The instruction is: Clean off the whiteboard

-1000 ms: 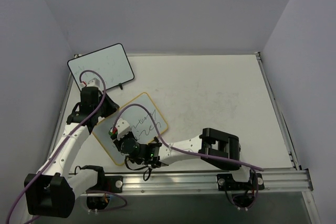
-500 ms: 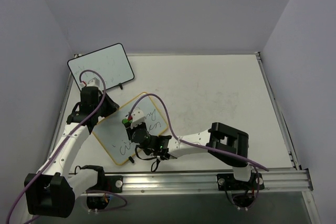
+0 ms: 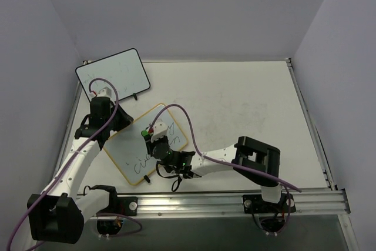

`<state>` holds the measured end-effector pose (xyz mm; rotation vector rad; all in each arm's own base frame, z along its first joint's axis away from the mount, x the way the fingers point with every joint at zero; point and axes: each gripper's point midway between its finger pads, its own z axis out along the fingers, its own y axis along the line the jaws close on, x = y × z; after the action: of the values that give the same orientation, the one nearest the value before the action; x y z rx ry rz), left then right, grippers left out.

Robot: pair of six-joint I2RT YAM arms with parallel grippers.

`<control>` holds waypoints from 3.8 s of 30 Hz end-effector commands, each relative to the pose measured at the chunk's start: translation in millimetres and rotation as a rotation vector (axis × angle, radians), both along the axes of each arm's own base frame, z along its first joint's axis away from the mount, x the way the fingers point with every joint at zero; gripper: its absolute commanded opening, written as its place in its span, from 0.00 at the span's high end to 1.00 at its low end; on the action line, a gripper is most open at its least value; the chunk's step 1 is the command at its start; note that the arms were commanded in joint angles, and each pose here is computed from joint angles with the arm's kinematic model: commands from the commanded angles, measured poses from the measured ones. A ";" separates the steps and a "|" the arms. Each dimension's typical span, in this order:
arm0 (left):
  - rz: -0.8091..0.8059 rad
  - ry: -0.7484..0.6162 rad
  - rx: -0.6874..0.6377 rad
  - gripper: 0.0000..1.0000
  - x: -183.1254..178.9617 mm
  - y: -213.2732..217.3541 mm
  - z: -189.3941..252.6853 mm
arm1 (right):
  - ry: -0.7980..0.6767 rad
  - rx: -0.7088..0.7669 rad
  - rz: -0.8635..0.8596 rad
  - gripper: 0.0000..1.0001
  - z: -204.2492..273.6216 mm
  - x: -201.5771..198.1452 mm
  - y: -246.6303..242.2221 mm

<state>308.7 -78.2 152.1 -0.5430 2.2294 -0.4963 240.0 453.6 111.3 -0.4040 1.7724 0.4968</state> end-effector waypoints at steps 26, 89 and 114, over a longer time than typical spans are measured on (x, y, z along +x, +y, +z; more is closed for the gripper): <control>-0.040 -0.016 -0.002 0.78 1.0 -8.3 6.3 | -0.053 -0.201 0.388 1.00 -40.1 -114.0 83.9; -0.051 -0.009 -0.009 0.78 1.0 -11.2 2.5 | 0.017 -0.191 0.027 1.00 -61.1 -23.9 -16.6; -0.055 -0.014 -0.016 0.78 2.3 -13.0 3.8 | -0.006 -0.239 0.349 1.00 -80.4 -119.8 55.9</control>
<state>312.1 -82.4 151.9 -0.5282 2.2264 -0.5083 133.3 514.7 78.3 -0.7411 1.7044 0.5872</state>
